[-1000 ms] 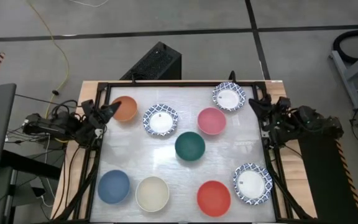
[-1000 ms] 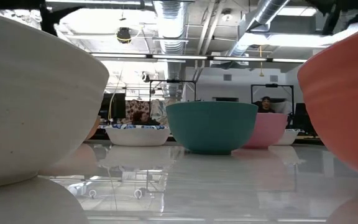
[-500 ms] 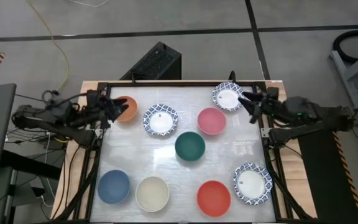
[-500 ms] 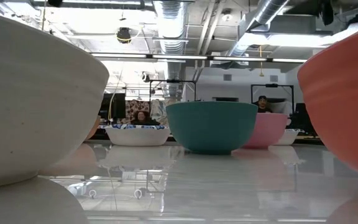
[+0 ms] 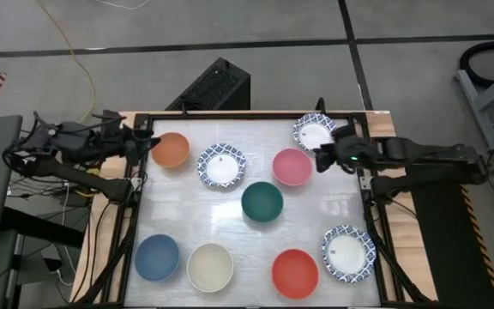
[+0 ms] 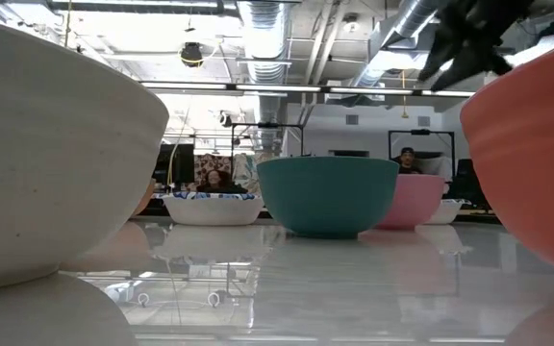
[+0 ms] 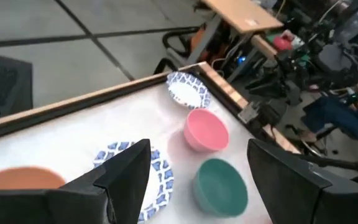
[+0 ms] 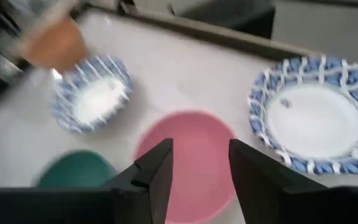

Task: Nest bowls inside each other
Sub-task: Stack the top white patterned bowl on top of the middle white patterned bowl

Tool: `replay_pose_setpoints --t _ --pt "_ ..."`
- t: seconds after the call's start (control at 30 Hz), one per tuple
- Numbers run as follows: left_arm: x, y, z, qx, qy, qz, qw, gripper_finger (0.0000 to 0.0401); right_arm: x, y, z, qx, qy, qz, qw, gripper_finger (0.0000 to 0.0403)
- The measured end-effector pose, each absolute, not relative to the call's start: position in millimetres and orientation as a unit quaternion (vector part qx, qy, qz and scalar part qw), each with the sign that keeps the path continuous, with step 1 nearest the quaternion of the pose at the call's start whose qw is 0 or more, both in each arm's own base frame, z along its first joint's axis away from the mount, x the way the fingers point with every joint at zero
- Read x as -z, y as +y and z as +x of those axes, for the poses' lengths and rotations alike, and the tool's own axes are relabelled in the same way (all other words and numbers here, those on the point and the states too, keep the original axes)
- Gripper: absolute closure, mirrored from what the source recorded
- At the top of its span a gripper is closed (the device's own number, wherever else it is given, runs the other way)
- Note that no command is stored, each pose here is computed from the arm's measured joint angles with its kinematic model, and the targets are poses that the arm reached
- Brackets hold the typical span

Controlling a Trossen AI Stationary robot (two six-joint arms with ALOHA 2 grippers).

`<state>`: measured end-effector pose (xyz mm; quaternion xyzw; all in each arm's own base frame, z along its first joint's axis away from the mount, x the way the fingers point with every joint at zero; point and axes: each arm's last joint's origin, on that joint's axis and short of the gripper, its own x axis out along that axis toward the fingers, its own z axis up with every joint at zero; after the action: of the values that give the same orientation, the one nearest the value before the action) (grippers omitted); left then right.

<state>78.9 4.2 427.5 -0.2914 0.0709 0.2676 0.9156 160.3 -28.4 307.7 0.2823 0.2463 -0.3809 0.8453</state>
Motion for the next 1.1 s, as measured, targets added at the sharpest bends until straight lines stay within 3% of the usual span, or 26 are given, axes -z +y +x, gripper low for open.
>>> replay_pose_setpoints --t 0.4,0.57,0.87,1.1 --pt "-420.0 4.0 99.2 -0.259 0.139 -0.233 0.927 0.0145 -287.8 -51.3 173.7 0.308 0.395 0.168 0.849 0.0234" --pt "-414.2 4.9 118.8 -0.241 0.186 -0.206 0.93 0.0145 -281.4 -46.1 165.9 0.27 0.454 0.186 0.829 0.0234" --pt "-404.0 11.1 144.6 -0.154 0.262 -0.216 0.928 0.0145 -270.7 -18.3 145.2 0.198 0.583 0.267 0.741 0.0234" --pt "-410.7 16.6 162.5 -0.085 0.228 -0.206 0.948 0.0145 -270.5 6.9 142.2 0.166 0.609 0.264 0.73 0.0234"
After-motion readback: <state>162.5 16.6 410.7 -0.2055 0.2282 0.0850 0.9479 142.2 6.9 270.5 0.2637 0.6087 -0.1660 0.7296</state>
